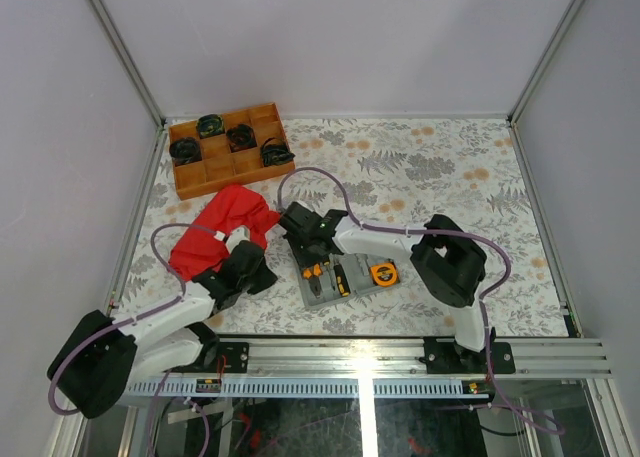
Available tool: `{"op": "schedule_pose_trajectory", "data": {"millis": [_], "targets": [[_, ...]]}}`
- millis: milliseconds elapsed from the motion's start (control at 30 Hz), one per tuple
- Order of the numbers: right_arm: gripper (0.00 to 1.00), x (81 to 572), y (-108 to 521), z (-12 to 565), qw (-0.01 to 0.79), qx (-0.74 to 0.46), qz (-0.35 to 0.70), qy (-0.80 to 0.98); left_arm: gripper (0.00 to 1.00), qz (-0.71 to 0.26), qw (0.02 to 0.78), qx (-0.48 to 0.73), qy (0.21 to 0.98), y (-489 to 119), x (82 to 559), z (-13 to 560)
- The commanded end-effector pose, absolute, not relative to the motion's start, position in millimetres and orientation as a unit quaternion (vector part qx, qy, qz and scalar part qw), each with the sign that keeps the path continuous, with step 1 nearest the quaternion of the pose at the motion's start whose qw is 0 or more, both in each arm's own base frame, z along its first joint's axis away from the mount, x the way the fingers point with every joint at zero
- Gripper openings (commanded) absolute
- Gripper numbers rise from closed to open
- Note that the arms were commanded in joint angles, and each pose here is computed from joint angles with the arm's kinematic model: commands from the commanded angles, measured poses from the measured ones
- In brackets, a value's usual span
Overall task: Sort the tools into containers
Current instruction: Place the pliers in the storage box.
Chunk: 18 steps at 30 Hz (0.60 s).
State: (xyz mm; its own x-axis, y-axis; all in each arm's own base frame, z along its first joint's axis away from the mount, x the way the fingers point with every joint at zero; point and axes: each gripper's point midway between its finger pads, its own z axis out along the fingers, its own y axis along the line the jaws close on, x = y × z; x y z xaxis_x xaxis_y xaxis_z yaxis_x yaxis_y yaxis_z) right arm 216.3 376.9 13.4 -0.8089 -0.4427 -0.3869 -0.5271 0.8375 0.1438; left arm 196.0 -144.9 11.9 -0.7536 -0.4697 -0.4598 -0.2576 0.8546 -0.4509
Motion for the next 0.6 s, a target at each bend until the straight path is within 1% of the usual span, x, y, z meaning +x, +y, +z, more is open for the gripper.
{"op": "schedule_pose_trajectory", "data": {"millis": [0, 333, 567], "targets": [[0.0, 136, 254, -70, -0.062, -0.296, -0.101, 0.948, 0.01, -0.261, 0.305, -0.188, 0.896, -176, 215, 23], [0.0, 143, 278, -68, -0.102, -0.318, -0.105, 0.937, 0.0, -0.289, 0.287, -0.182, 0.895, -195, 222, 6], [0.0, 136, 279, -90, -0.125, -0.311, -0.103, 0.936, 0.0, -0.297, 0.279, -0.182, 0.895, -198, 219, -3]]}}
